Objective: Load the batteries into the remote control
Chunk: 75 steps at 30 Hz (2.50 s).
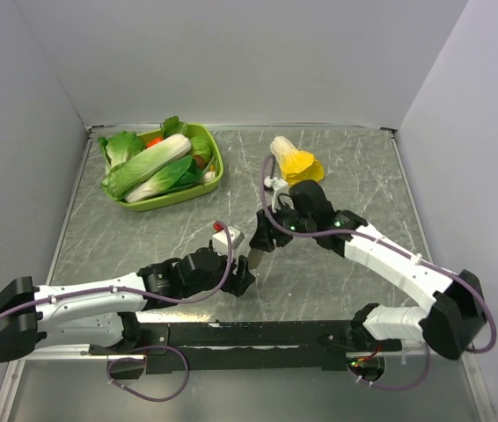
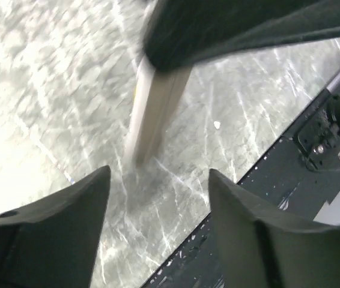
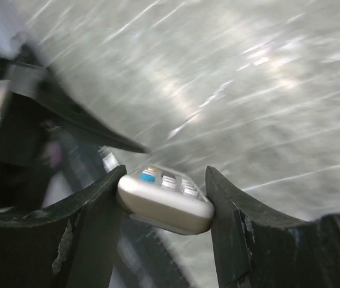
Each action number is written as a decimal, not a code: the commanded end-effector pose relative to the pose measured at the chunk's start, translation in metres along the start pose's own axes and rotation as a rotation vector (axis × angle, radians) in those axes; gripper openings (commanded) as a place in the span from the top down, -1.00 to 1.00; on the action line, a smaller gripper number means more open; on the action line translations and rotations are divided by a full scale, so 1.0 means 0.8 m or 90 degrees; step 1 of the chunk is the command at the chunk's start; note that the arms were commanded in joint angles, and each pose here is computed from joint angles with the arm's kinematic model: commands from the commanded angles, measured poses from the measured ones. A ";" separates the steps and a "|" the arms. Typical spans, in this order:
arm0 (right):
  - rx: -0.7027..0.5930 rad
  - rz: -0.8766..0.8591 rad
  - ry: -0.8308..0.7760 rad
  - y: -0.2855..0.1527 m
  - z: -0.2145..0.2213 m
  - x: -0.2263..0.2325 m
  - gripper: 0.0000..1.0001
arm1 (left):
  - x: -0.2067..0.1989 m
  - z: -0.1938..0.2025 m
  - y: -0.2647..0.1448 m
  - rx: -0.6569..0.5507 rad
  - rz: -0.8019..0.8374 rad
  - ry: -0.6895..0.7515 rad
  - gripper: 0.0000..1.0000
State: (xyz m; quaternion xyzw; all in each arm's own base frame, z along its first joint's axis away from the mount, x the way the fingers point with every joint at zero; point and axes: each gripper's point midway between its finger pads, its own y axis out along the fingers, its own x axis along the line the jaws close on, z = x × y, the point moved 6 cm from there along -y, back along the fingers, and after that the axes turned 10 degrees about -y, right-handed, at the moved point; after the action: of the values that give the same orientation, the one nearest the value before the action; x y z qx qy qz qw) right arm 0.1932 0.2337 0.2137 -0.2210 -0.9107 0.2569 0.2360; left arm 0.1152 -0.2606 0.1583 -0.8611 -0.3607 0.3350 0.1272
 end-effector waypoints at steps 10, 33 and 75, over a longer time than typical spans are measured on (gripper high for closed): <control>-0.423 0.287 -0.176 0.035 0.024 -0.071 1.00 | 0.035 -0.055 -0.054 -0.097 0.013 -0.271 -0.81; -0.284 0.318 -0.170 0.103 0.181 -0.022 -0.80 | 0.079 -0.087 -0.166 -0.333 -0.082 -0.367 -0.94; -0.495 0.689 0.164 -0.284 0.119 -0.055 -0.99 | 0.129 -0.120 -0.274 -0.546 -0.278 -0.338 -0.99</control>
State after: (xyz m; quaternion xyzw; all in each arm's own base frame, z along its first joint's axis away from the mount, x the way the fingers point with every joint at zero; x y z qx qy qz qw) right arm 0.1167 0.0098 0.2567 -0.7340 -0.6703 -0.0473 0.0986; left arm 0.1162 -0.0407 0.2829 -0.6354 -0.6387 0.3478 -0.2595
